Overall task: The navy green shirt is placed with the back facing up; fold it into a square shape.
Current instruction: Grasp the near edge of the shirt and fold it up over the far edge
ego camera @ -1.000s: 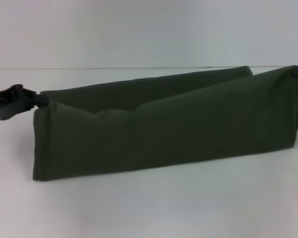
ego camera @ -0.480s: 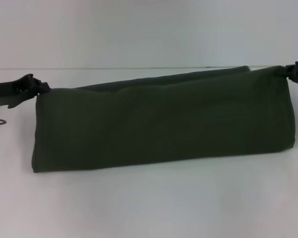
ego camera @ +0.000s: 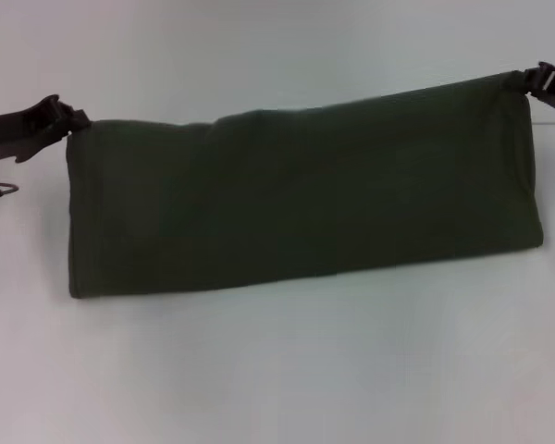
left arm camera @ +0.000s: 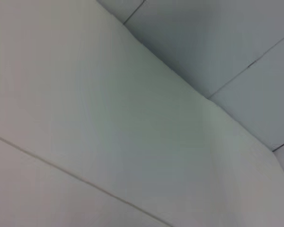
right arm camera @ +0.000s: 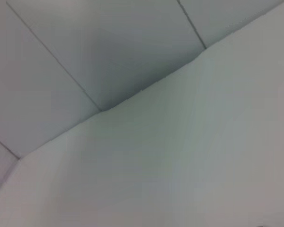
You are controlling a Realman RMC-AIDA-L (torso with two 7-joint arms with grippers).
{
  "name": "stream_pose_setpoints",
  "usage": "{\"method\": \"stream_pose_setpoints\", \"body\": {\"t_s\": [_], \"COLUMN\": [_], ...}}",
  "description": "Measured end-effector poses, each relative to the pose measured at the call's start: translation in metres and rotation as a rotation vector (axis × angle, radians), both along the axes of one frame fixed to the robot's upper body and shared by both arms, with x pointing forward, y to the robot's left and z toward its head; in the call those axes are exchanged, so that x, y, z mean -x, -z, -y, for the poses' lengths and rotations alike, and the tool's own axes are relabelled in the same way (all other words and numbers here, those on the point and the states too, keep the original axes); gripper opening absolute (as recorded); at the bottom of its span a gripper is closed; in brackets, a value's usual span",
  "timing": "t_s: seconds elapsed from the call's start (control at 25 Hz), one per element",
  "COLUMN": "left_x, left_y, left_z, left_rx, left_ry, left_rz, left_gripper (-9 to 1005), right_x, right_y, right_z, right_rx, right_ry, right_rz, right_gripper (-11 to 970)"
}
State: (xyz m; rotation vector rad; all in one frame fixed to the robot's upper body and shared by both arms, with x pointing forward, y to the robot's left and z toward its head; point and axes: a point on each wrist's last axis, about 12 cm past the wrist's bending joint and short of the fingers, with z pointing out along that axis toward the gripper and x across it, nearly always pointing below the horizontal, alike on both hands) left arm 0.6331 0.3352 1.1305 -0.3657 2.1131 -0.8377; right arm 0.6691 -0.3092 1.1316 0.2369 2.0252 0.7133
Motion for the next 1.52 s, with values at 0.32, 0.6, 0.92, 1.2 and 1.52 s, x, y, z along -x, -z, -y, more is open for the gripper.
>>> {"method": "stream_pose_setpoints", "body": {"t_s": [0.32, 0.6, 0.92, 1.2, 1.52], "left_x": [-0.016, -0.019, -0.018, -0.017, -0.018], "left_y": [0.013, 0.018, 0.02, 0.021, 0.018], "left_z": [0.017, 0.02, 0.019, 0.017, 0.026], "left_rx": [-0.12, -0.158, -0.163, -0.166, -0.156], "left_ry": [-0.066, -0.106, -0.117, -0.129, -0.067], "left_rz": [-0.009, -0.01, -0.011, -0.012, -0.012], "left_gripper": [69, 80, 92, 103, 115], "right_x": [-0.023, -0.031, -0.035, -0.036, -0.04], "right_y": [0.014, 0.007, 0.001, 0.0, -0.005], "right_z": [-0.034, -0.047, -0.06, -0.063, -0.065], "right_rx": [0.259, 0.335, 0.338, 0.344, 0.376], "right_ry": [0.119, 0.153, 0.118, 0.113, 0.063], "right_rz": [0.004, 0.05, 0.068, 0.072, 0.075], "right_gripper": [23, 22, 22, 23, 44]}}
